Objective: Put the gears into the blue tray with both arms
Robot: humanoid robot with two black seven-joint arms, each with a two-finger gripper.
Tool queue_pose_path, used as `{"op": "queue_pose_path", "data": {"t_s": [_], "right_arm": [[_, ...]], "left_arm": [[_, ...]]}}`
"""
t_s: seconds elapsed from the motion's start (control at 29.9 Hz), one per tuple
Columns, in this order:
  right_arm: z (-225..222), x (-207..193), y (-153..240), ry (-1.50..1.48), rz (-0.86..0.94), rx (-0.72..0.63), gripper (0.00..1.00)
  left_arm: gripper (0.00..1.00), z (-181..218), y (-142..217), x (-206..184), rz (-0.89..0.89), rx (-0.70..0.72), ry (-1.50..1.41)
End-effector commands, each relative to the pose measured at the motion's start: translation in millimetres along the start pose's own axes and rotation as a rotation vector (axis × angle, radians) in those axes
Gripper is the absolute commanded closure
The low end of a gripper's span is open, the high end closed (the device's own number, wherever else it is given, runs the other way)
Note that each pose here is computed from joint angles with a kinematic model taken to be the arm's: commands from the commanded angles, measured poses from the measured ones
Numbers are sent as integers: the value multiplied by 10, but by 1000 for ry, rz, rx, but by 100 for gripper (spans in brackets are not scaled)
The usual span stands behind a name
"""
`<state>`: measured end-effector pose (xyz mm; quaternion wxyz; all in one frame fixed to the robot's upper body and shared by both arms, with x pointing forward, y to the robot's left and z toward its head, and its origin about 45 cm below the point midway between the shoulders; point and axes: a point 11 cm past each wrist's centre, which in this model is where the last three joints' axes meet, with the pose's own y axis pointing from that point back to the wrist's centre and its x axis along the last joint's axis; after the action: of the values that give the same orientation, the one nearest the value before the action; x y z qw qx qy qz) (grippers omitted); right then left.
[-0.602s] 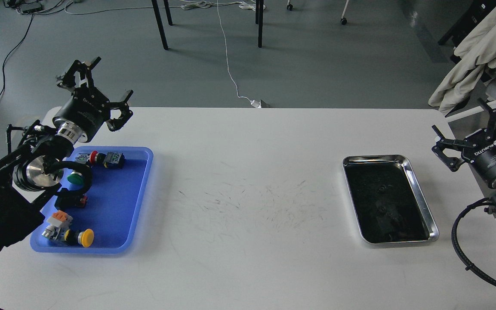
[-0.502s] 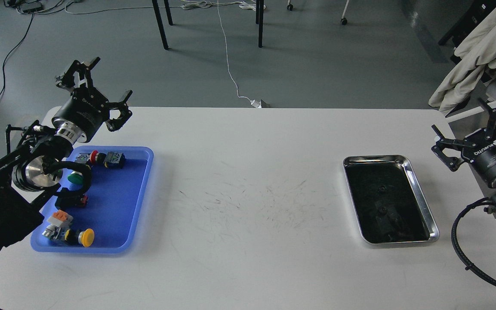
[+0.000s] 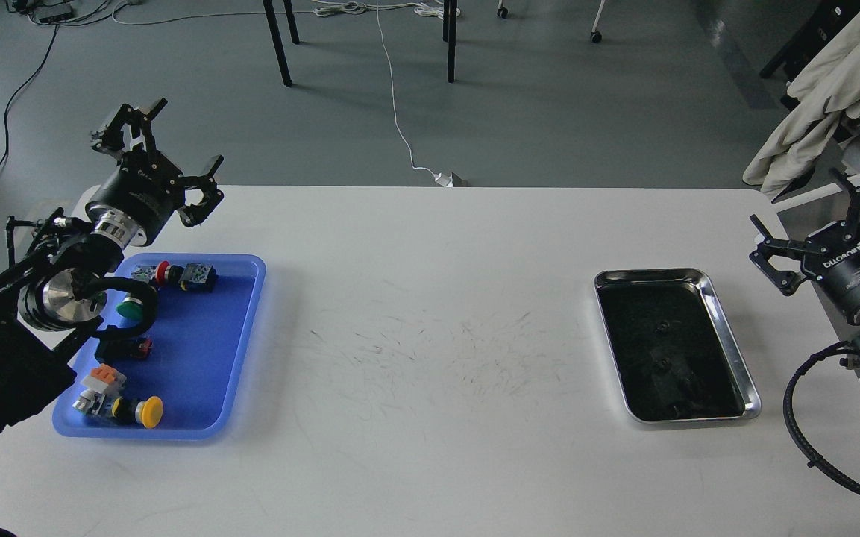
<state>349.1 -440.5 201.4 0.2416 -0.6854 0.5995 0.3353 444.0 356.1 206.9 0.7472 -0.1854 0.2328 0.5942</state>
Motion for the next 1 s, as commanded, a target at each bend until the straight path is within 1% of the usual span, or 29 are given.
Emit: {"op": "queue_pose_path", "data": {"t_s": [0.0, 0.17, 0.3, 0.6, 0.84, 0.97], "right_arm": [[7, -1, 0, 1, -1, -2, 0], [22, -8, 4, 7, -10, -11, 0], [-4, -5, 12, 20, -9, -17, 1], [-68, 16, 49, 57, 1, -33, 1], [-4, -77, 40, 89, -25, -77, 1], [-82, -113, 71, 135, -30, -96, 1]], "left_arm": [[1, 7, -2, -6, -5, 5, -8], [1, 151, 30, 39, -2, -19, -25], [1, 185, 29, 40, -3, -30, -25], [1, 151, 36, 40, -4, -21, -25], [1, 104, 39, 30, -8, -17, -18], [1, 65, 46, 33, -7, -7, -20]]}}
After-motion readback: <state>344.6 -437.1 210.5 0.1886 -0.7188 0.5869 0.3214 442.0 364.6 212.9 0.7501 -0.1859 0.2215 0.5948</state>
